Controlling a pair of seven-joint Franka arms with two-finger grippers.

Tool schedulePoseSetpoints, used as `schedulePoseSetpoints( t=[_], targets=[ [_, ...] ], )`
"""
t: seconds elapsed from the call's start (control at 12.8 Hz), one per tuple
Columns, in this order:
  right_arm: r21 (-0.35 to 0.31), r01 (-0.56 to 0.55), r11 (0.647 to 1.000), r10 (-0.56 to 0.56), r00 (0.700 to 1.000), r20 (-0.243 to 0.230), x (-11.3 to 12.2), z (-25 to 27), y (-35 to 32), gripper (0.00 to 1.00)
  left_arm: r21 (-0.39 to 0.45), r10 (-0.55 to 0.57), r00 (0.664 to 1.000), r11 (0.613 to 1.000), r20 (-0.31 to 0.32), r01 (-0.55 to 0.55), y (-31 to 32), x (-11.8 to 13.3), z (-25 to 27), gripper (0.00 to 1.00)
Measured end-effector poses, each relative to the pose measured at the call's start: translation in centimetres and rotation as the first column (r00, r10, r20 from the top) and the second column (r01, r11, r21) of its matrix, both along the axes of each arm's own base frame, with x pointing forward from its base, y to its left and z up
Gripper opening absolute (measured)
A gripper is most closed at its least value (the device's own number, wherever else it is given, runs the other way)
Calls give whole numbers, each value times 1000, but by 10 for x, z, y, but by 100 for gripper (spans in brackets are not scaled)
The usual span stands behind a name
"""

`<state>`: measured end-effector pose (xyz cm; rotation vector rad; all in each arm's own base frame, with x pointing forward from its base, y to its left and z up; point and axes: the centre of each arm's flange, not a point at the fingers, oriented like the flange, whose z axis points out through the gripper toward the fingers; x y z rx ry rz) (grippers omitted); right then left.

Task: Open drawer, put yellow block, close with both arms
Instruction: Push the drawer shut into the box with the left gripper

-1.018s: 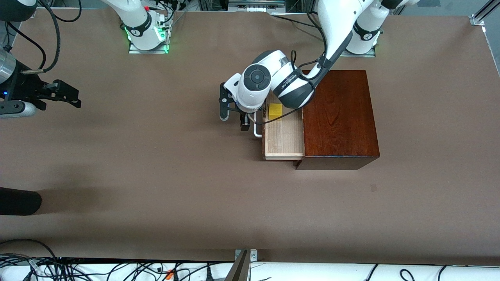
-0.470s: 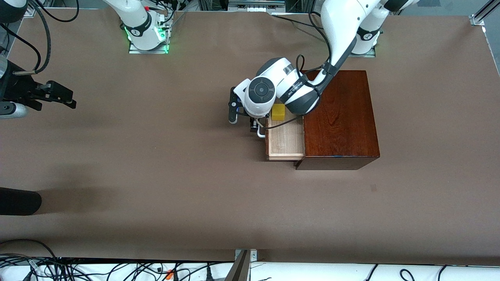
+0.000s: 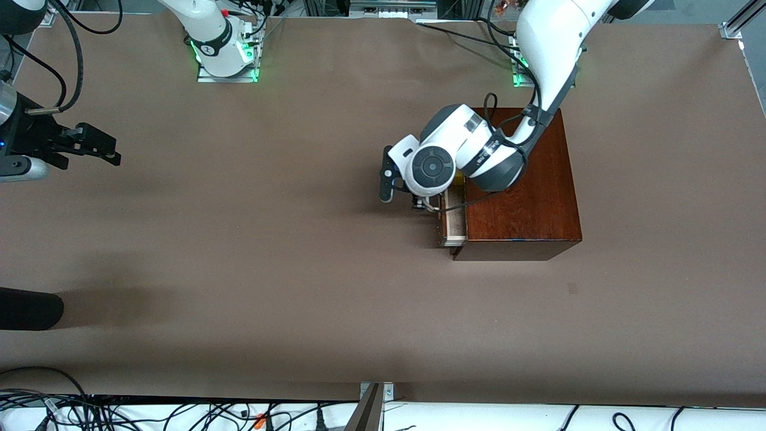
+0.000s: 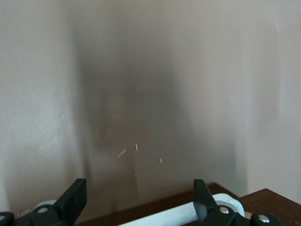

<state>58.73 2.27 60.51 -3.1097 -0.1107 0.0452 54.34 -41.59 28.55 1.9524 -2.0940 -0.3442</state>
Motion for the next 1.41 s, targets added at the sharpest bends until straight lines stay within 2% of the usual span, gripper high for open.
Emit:
schedulePoseSetpoints(
  t=[0.31,1.41],
  targets=[
    [0,3,1000,-3,1000,1,1,-1,-2,100,0,-2,1000,1000,-11,2,16,9,3,100],
    [2,-16,1000,16,1000,6,1,0,10,100,10,-14,1000,1000,-27,14,23,10,10,100]
  ],
)
